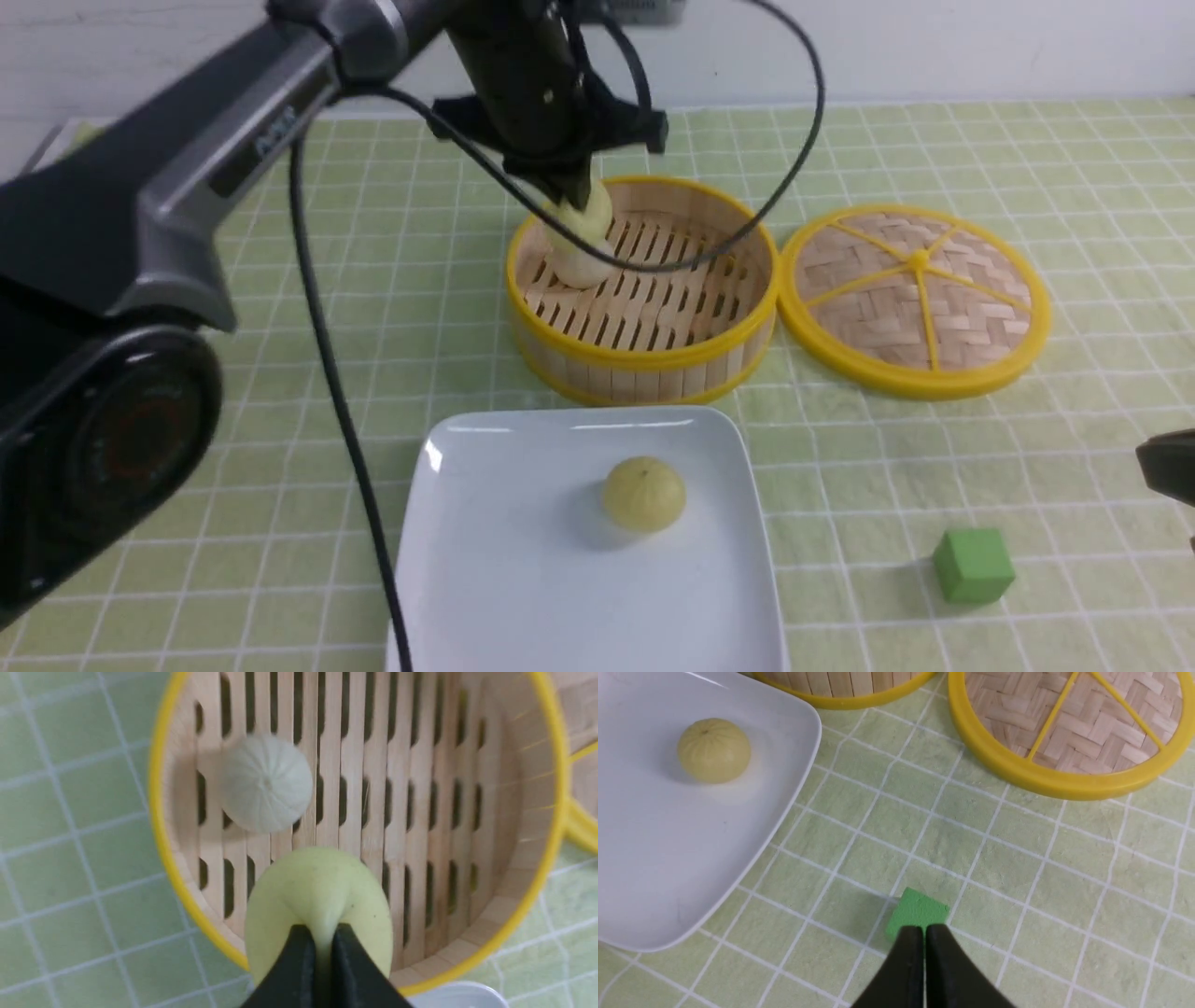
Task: Put the steamed buns into the plate on the green tablecloth.
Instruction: 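Carry the bun from the bamboo steamer to the plate with the left gripper, then reach into the bamboo steamer and grasp a bun with the left gripper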
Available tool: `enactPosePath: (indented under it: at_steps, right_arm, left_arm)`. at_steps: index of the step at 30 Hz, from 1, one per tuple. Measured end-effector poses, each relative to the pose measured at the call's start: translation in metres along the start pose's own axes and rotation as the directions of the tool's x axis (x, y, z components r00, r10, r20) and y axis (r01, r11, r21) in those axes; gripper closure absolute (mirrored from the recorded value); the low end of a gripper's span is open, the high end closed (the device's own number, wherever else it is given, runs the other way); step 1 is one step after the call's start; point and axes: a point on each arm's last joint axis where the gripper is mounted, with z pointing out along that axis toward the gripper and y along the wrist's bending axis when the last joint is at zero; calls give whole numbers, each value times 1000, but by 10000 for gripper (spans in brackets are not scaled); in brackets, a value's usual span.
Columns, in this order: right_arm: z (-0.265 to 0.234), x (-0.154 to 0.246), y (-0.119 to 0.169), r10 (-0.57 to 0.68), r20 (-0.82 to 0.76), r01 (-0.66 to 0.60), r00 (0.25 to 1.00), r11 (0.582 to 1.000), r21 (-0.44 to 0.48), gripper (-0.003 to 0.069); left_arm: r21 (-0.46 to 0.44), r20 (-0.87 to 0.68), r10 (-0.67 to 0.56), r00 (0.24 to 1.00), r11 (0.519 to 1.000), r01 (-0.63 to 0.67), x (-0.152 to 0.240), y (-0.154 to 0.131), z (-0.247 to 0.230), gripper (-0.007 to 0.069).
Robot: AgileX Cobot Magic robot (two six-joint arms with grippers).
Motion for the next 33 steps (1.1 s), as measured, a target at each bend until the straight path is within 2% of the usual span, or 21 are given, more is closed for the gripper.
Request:
enactPosePath:
  at_steps: [1,2,3,5,6,9,10,12,16,18,19,21,24,25,26,29,32,33]
  right_arm:
    - [0,0,0,0,0,0,1000,1000,0,630]
    - [0,0,0,0,1,0,1000,1000,0,630]
    - [0,0,0,0,1,0,1000,1000,0,630]
    - [0,0,0,0,0,0,1000,1000,0,629]
    - [1,1,0,0,-2,0,1000,1000,0,628]
    - [1,1,0,1,-5,-1,1000,1000,0,625]
    - [1,1,0,1,-5,-1,1000,1000,0,622]
    - [1,2,0,1,-6,-1,1000,1000,-1,621]
    - [1,2,0,1,-5,-1,1000,1000,0,616]
    - [1,2,0,1,-5,-1,1000,1000,0,614]
    - [1,2,0,1,-5,-1,1000,1000,0,614]
    - [1,2,0,1,-5,-1,1000,1000,0,611]
    - [1,2,0,1,-5,-1,1000,1000,0,608]
    - [1,2,0,1,-5,-1,1000,1000,0,606]
    - [1,2,0,1,-5,-1,1000,1000,0,604]
    - [1,2,0,1,-5,-1,1000,1000,0,601]
    - [1,2,0,1,-5,-1,1000,1000,0,596]
    - [1,2,0,1,-5,-1,1000,1000,0,594]
  left_arm:
    - [-2,7,1,1000,1000,-1,0,0,-4,603]
    - [-4,48,6,999,1000,-6,2,2,-34,603]
    - [-4,43,6,999,1000,-6,7,3,-43,603]
    - [4,30,3,1000,1000,-3,18,4,-59,603]
    - [25,-35,-8,999,1000,9,37,5,-59,603]
    - [50,-190,-21,982,998,31,72,3,-39,603]
    - [58,-309,-26,951,997,46,99,1,-16,600]
    - [58,-396,-31,918,997,59,128,-2,13,586]
    - [41,-416,-62,907,995,86,154,-3,51,535]
    - [17,-399,-100,911,993,117,162,-1,71,442]
    - [15,-399,-104,911,993,120,162,-1,72,442]
    - [1,-374,-137,917,989,148,161,0,79,335]
    - [3,-343,-138,929,989,148,152,-1,76,251]
    - [6,-280,-124,952,991,131,134,0,70,205]
    - [4,-244,-118,963,992,122,123,1,65,192]
    - [5,-136,-142,980,990,144,94,5,49,192]
    - [11,-30,-218,976,976,218,61,13,23,293]
    - [9,-14,-241,970,970,242,52,18,16,377]
